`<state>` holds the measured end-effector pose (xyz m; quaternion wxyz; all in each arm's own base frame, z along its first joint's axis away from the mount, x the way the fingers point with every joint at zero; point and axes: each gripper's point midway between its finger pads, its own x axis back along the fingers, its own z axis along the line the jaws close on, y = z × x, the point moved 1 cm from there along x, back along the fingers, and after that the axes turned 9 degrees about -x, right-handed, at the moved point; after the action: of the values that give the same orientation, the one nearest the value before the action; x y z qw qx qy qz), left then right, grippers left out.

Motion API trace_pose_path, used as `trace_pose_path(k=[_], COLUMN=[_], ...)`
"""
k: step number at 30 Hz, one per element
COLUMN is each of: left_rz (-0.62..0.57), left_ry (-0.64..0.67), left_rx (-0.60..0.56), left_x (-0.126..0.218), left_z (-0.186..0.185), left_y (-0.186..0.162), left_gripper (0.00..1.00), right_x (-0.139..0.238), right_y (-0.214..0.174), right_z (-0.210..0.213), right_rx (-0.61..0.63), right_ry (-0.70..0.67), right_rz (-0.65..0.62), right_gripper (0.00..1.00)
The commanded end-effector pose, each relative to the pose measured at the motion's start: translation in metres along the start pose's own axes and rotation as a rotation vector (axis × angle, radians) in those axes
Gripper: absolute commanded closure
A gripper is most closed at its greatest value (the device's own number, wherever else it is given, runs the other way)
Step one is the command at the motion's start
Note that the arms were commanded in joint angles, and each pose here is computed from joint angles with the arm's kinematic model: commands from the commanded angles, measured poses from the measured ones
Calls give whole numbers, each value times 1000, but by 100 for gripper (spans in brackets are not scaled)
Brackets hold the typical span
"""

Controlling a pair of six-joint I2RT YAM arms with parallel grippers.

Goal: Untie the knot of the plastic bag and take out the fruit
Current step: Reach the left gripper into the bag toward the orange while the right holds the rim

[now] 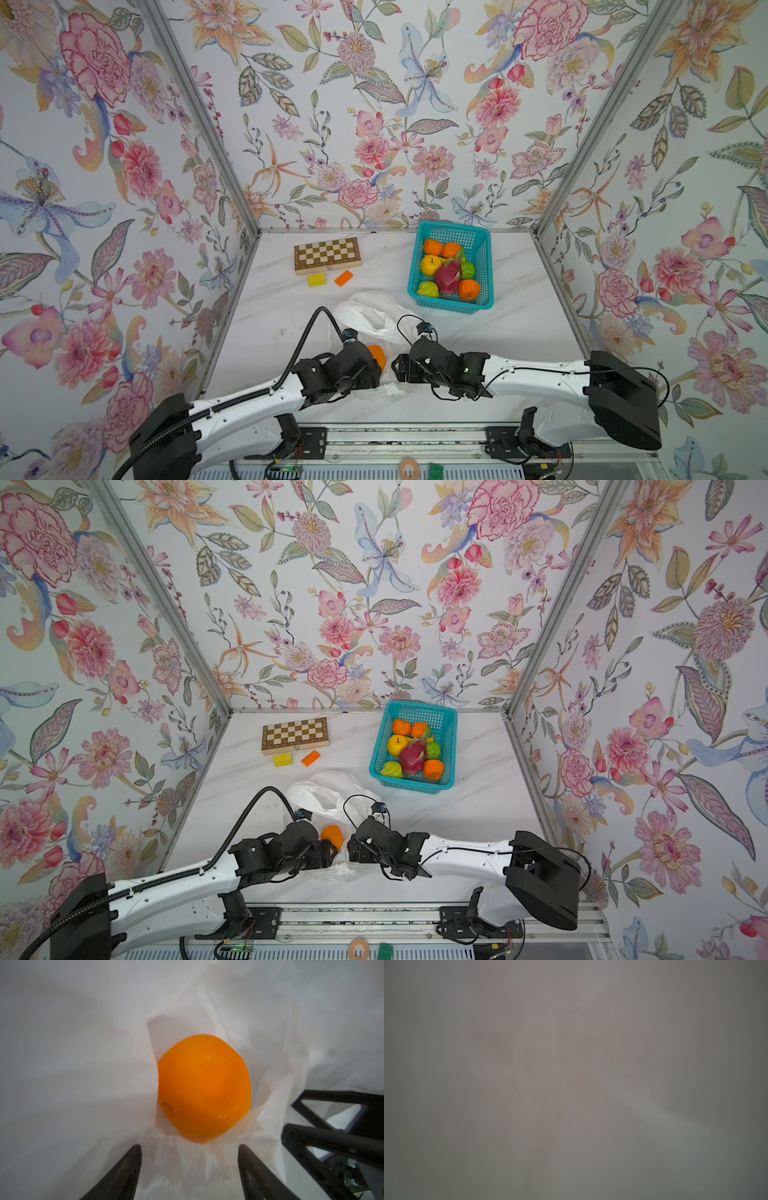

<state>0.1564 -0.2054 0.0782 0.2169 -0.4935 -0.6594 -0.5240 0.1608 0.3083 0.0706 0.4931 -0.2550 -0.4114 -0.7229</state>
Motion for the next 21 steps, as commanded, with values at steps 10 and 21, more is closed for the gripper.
trace_pose_path(k=[10,21], left_rz=[-258,-82], left_ry=[-40,291], left_rx=[-7,-57], left_x=[39,5], left_z=[-23,1], left_y=[61,55], left_gripper=[36,28], right_x=[-13,-10], right_y=[-6,-3], right_z=[6,4], right_rx=[42,40], right_ry=[-19,-30], right_rz=[-24,-46], right_gripper=[34,32])
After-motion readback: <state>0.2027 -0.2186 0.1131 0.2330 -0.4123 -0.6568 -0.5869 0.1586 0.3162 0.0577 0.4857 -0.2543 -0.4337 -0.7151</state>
